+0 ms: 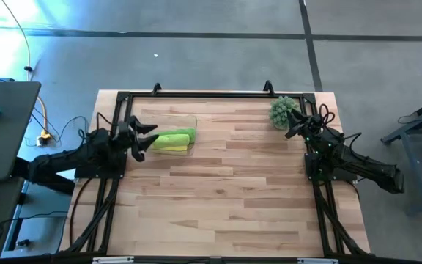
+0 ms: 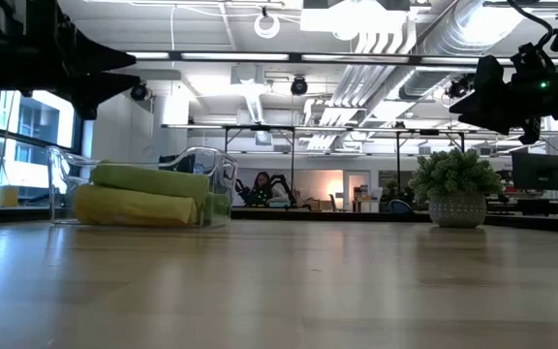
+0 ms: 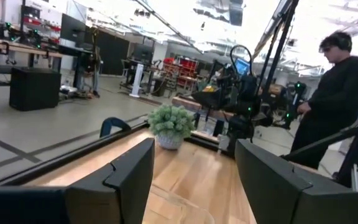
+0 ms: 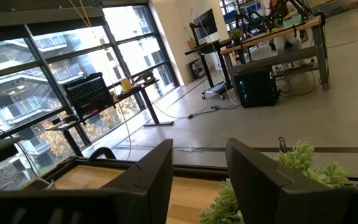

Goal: Roll microfiber towels into tight, uniform cylinder then place into a basket
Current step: Return to Home Position

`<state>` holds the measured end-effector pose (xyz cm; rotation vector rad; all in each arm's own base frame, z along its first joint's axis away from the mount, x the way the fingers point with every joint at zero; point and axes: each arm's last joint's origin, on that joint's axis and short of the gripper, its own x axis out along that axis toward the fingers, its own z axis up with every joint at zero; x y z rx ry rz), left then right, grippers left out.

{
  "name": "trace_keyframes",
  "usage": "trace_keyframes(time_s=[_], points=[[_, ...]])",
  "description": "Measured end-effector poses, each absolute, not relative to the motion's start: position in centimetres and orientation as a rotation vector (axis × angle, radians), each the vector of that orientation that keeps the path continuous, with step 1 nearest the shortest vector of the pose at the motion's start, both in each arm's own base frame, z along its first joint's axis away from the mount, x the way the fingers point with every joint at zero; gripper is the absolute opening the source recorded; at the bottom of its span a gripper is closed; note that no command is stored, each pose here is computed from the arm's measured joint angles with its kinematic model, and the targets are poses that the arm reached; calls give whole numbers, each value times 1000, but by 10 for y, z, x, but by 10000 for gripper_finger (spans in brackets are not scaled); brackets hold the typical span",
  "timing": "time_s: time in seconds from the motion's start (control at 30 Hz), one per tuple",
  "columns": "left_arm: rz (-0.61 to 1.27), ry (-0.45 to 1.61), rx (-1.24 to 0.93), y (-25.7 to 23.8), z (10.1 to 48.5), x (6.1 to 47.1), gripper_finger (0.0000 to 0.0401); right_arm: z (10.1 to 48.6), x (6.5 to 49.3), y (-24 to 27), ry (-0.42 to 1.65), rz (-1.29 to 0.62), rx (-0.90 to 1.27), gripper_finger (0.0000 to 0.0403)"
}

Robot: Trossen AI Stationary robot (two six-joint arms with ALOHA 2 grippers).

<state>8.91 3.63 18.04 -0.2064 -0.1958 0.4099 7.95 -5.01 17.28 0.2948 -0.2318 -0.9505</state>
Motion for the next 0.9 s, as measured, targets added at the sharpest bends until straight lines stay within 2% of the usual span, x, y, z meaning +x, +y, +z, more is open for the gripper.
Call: trace_keyframes(time_s=[0.43,0.9], points=[[433,-41,-82,35,169,91,212,173,79,-50,-232,-950,295,142],[425,-36,-89,35,168,91,212,173,79,-50,-232,-950,295,142]])
